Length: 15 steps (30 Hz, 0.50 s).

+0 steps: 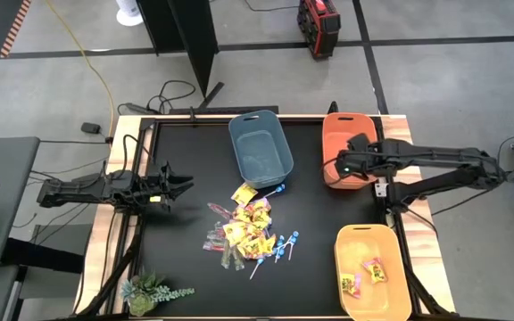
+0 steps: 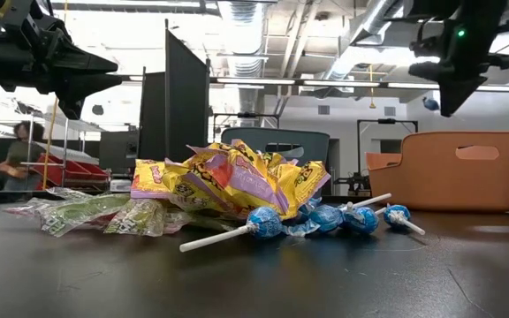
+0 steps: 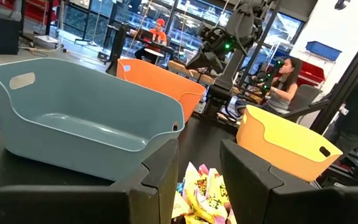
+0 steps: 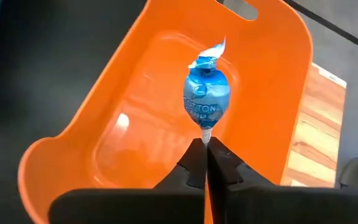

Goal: Sort candy
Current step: Put the blue candy into the orange bin

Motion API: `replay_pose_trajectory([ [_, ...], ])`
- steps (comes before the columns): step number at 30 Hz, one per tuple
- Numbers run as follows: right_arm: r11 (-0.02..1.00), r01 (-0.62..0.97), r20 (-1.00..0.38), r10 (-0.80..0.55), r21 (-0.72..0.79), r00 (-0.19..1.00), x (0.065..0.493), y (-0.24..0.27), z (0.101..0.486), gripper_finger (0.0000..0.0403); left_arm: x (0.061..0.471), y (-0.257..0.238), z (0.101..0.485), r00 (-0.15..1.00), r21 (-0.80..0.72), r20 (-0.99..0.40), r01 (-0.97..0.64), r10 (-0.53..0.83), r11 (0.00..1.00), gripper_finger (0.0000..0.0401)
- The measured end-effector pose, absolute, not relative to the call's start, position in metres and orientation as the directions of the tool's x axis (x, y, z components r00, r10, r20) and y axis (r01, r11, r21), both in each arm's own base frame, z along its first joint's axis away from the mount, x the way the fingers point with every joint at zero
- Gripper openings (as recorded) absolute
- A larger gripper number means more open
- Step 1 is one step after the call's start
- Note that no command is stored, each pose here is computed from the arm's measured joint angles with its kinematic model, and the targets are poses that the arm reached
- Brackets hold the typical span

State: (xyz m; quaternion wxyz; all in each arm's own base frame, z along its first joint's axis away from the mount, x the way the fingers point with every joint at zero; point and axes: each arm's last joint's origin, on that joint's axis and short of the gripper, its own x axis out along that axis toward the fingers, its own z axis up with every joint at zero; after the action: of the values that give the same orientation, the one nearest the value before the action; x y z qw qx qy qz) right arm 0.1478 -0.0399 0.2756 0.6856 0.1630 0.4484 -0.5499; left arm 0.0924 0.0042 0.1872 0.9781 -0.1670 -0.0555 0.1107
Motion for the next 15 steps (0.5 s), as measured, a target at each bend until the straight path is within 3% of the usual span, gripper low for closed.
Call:
replay_pose_trajectory([
  [9, 0.379, 0.860, -0.854, -0.508, -0.343, -0.117, 0.170, -0.049, 0.254, 0.0088, 0.092, 0.004, 0.187, 0.969, -0.339, 0.071, -0.198, 0.235, 0.920, 0.0116],
  [15, 0.431, 0.824, -0.856, -0.503, -0.368, -0.119, 0.184, -0.050, 0.244, 0.0118, 0.092, 0.004, 0.187, 0.969, -0.339, 0.071, -0.198, 0.235, 0.920, 0.0116],
])
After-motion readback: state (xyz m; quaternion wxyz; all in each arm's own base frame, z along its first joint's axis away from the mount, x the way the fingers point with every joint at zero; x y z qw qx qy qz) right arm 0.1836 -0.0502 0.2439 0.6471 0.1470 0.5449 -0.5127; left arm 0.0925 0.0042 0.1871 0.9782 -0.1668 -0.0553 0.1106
